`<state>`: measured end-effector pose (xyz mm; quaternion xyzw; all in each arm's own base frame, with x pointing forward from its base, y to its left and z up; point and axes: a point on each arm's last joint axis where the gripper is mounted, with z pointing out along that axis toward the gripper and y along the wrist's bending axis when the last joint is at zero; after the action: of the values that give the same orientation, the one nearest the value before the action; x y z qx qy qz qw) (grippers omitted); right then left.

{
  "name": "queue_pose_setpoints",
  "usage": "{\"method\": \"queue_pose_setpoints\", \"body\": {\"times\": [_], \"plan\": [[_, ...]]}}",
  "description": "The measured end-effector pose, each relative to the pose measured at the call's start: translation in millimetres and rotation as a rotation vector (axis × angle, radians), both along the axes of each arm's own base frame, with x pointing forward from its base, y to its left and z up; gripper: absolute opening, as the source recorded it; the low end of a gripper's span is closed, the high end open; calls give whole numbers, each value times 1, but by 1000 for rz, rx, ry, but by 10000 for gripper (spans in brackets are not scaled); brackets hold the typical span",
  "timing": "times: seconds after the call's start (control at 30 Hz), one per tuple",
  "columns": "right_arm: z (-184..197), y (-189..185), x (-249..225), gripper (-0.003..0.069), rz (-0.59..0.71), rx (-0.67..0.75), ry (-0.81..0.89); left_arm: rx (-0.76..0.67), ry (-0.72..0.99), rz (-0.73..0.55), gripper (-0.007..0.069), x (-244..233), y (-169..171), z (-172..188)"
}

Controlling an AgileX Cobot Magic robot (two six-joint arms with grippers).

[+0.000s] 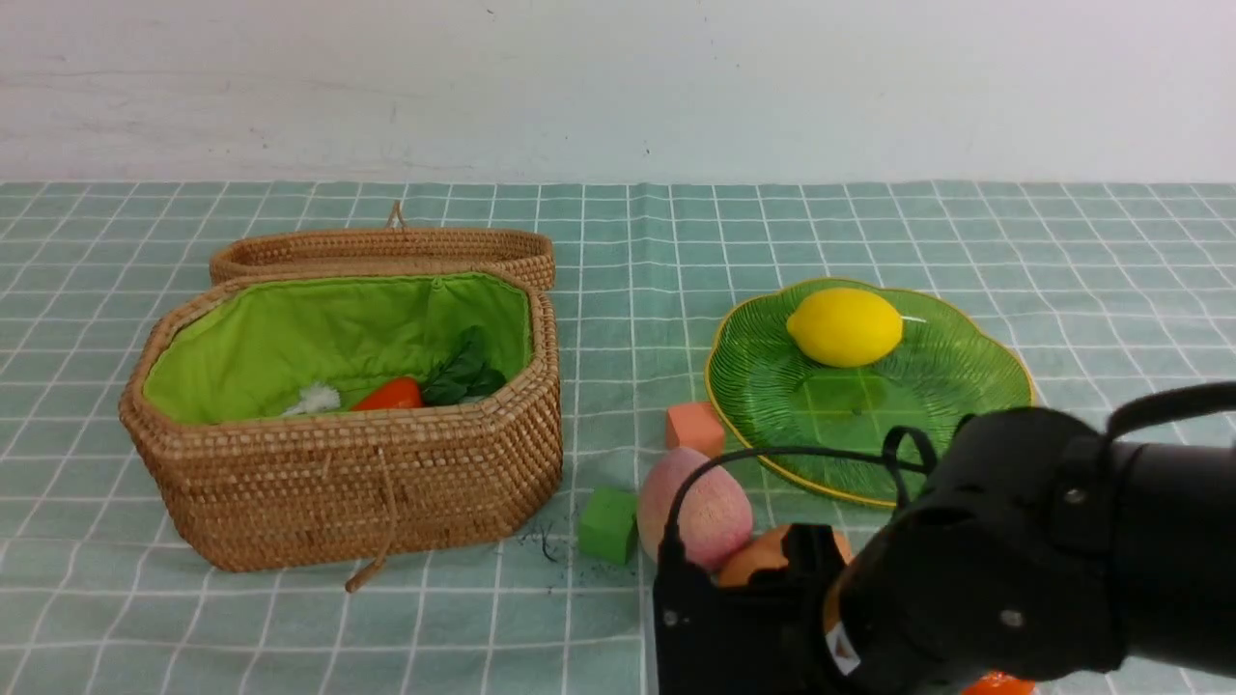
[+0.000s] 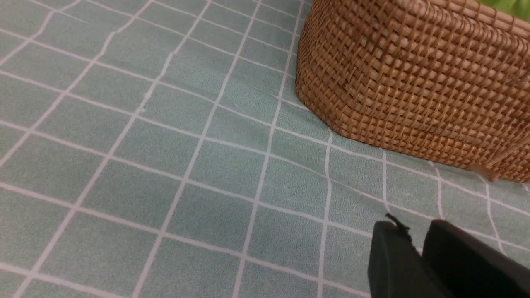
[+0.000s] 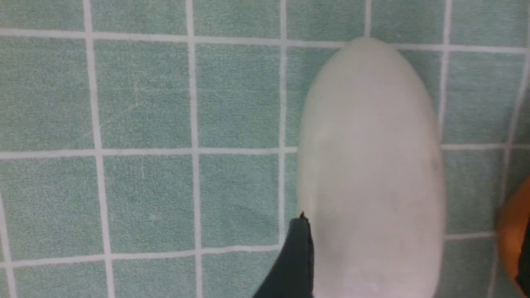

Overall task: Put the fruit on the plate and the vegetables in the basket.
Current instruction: Take a daikon with your right arm and place it on the basket on the left.

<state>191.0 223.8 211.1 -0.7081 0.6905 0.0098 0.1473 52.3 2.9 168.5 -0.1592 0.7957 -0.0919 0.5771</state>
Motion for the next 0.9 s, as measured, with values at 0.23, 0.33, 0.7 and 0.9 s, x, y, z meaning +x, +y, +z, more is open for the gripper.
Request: {"method": "queue_pose_setpoints", "body": {"times": [0.23,0.33,0.7,0.9], "plan": [[-45,8,9,655,-1,-116,75,0,0,0,121,0,0,0],[-53,8,9,582,-1,-145,98,0,0,0,124,0,0,0],[-5,27,23,511,-3,-129,101,0,0,0,135,0,0,0],[70,53,43,511,-10,36,16,0,0,0,145,0,0,0]]}}
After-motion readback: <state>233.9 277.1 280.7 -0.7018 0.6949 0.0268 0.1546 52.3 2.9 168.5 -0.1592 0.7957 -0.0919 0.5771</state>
